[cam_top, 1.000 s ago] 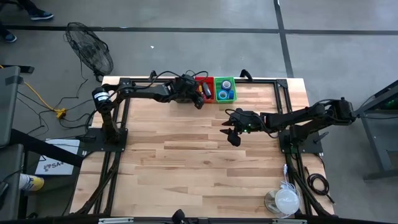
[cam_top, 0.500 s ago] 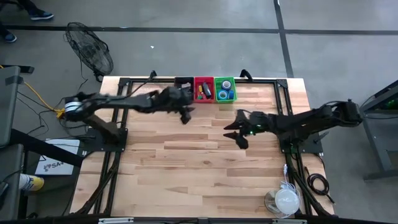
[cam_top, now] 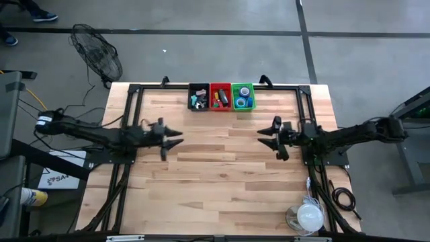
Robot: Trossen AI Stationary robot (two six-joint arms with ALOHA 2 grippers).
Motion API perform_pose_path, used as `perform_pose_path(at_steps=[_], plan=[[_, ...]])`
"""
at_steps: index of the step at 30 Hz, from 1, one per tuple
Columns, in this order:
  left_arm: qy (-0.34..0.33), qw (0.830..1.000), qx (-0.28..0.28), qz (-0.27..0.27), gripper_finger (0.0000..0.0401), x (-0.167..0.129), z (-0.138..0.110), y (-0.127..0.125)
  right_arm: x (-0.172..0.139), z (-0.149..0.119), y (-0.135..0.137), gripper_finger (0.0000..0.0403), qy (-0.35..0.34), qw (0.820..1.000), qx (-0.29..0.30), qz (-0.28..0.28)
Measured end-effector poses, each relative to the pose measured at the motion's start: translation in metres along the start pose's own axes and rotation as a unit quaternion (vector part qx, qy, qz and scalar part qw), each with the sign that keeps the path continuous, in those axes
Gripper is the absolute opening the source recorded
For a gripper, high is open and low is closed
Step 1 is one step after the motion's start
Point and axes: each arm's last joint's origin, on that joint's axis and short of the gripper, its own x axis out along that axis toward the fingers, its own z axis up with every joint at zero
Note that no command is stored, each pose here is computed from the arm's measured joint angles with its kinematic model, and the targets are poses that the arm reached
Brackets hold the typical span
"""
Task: Pick and place Stapler, Stapler remover, tape
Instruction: Return to Home Position
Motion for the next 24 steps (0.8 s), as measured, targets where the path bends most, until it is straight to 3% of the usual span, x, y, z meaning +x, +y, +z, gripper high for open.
perform_pose_path(at_steps=[7, 14, 24], plan=[[-0.045, 0.998, 0.000, -0.033, 0.0143, -0.040, -0.019, -0.011, -0.011, 0.009, 0.002, 0.0172, -0.025, 1.000, -0.011, 0.003], [-0.049, 0.998, 0.026, -0.019, 0.0143, -0.063, -0.023, -0.016, -0.020, 0.011, 0.002, 0.0172, -0.019, 1.000, -0.009, 0.001], [-0.084, 0.977, 0.051, -0.190, 0.0143, -0.072, -0.015, -0.016, -0.022, 0.009, 0.004, 0.0172, -0.001, 1.000, 0.009, 0.027]])
